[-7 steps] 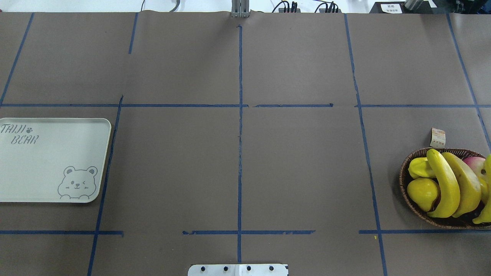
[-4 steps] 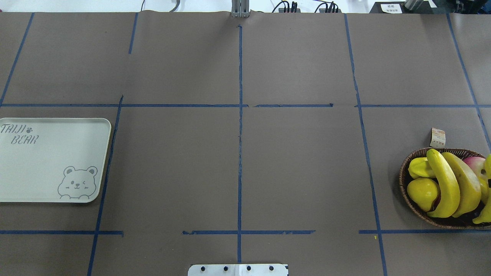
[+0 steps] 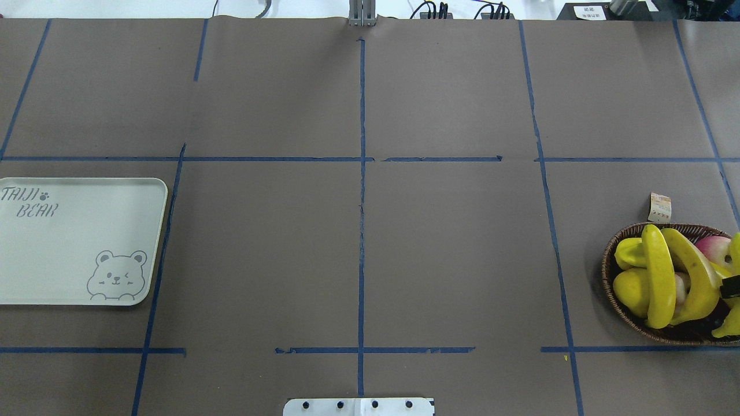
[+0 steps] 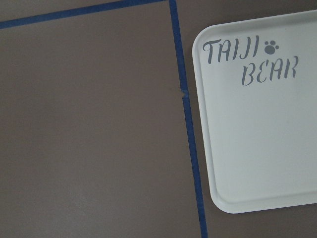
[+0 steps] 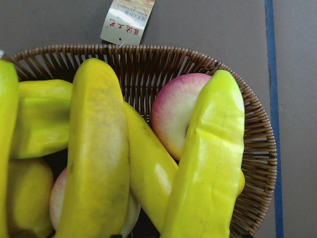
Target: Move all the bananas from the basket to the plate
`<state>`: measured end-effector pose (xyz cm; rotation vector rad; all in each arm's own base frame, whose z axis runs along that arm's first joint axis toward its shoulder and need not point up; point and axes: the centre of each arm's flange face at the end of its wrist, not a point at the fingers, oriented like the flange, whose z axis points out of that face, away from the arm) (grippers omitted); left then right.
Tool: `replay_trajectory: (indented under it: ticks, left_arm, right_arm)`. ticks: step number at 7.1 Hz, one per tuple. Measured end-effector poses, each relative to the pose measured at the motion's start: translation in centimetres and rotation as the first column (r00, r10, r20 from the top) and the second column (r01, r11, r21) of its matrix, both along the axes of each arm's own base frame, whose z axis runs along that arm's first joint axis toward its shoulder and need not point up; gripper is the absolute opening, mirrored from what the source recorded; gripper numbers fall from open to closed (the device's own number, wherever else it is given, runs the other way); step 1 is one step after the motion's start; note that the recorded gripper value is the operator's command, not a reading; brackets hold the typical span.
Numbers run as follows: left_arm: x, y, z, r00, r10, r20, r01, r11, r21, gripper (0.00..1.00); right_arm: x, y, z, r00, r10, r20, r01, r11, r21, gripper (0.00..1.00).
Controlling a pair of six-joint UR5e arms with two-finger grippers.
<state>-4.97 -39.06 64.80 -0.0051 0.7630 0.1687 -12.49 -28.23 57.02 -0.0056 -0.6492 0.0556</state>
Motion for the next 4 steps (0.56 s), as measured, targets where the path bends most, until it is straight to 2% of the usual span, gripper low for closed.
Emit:
replay_trajectory:
  ticks: [4]
  left_arm:
    - [0.0, 0.0, 0.0, 1.0, 0.0, 0.0, 0.0, 1.0, 0.0, 1.0]
  right_arm:
    - [0.17, 0.43, 0.19, 1.0, -0.009, -0.005, 0.009, 1.0, -0.005, 0.64]
